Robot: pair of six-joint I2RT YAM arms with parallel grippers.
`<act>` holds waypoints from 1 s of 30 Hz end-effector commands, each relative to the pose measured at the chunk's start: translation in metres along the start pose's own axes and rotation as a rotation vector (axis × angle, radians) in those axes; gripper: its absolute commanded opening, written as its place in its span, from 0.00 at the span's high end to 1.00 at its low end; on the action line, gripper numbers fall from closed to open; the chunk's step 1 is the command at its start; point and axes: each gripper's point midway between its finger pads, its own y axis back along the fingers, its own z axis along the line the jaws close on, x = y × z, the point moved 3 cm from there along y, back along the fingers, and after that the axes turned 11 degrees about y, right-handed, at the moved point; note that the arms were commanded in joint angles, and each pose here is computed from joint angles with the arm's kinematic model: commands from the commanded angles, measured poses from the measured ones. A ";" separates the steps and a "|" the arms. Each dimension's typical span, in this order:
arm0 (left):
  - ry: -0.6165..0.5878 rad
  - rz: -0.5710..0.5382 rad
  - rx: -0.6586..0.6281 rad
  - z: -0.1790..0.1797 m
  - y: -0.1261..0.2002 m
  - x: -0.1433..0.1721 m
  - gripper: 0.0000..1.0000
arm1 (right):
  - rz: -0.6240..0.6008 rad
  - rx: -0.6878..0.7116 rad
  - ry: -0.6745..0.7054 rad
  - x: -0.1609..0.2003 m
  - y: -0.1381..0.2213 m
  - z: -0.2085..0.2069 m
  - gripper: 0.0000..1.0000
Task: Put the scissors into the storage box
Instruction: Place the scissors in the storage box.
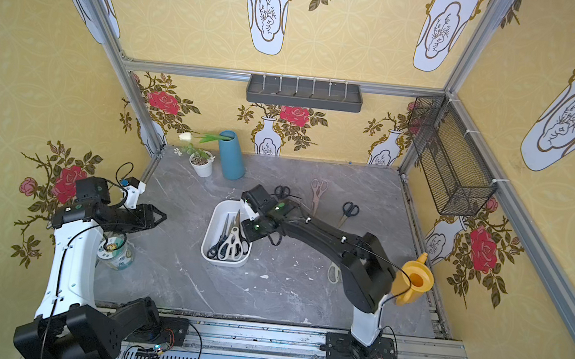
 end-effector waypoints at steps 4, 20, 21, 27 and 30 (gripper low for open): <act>-0.032 -0.016 0.032 -0.006 -0.001 -0.011 0.50 | -0.012 0.131 -0.059 -0.027 -0.017 0.004 0.99; -0.039 0.014 0.019 -0.010 -0.006 -0.007 0.49 | -0.493 0.392 -0.516 0.004 0.145 -0.056 0.03; -0.041 0.015 0.014 -0.010 -0.006 -0.007 0.49 | -0.482 0.440 -0.620 0.018 0.152 -0.070 0.03; -0.053 0.037 -0.017 -0.005 -0.009 0.001 0.50 | -0.227 0.669 -1.034 0.118 0.173 -0.147 0.03; -0.055 0.050 -0.029 0.000 -0.013 0.008 0.50 | -0.132 0.716 -0.954 0.150 0.174 -0.163 0.03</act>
